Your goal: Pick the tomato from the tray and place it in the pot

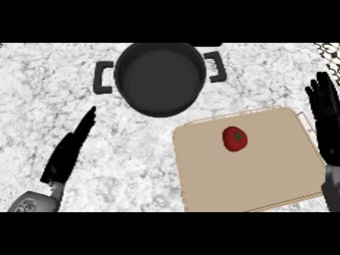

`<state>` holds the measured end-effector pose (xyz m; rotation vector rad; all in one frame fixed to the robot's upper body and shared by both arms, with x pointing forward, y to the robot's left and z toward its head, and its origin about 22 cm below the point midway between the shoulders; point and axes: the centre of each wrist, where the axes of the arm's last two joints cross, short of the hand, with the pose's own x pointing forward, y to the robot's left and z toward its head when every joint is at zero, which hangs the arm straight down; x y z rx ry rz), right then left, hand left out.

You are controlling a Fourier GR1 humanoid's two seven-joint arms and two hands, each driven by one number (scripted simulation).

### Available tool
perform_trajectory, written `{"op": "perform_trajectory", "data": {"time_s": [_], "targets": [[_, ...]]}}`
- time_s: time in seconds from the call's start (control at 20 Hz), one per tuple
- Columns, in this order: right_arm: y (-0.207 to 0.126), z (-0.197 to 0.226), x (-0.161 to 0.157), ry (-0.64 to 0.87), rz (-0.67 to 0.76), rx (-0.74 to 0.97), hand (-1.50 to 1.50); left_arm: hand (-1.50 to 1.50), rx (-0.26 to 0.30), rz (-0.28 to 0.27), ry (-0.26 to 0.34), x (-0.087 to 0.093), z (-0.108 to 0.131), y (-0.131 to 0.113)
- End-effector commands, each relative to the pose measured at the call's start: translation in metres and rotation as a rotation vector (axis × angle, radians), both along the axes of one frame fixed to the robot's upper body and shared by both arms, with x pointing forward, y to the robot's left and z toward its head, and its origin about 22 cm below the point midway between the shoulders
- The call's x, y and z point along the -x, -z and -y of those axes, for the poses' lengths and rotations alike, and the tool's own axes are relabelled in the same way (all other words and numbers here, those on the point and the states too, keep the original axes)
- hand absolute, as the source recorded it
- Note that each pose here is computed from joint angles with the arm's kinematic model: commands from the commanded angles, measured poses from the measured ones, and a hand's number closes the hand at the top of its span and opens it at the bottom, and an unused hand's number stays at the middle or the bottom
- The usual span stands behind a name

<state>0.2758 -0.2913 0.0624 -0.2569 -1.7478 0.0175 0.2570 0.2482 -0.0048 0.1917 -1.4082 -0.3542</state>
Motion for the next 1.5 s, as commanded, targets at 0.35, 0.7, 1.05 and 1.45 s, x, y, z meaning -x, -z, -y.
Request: {"op": "perform_trajectory", "data": {"time_s": [0.35,0.7,1.05,1.45], "targets": [[0.018,-0.018,0.003,-0.024,0.052,0.435,1.5,0.0,0.178,-0.152,0.054,-0.002,0.008,0.011],[0.043,-0.062,0.033,-0.063,0.405,0.069,-1.5,0.0,0.215,-0.159,0.065,0.002,0.012,0.014],[-0.022,-0.033,0.045,-0.185,0.016,0.286,-1.5,0.0,0.204,-0.177,0.047,-0.003,-0.004,0.017],[-0.084,-0.037,0.012,-0.223,-0.214,0.169,-1.5,0.0,0.194,-0.192,0.08,0.005,0.008,0.016]]}}
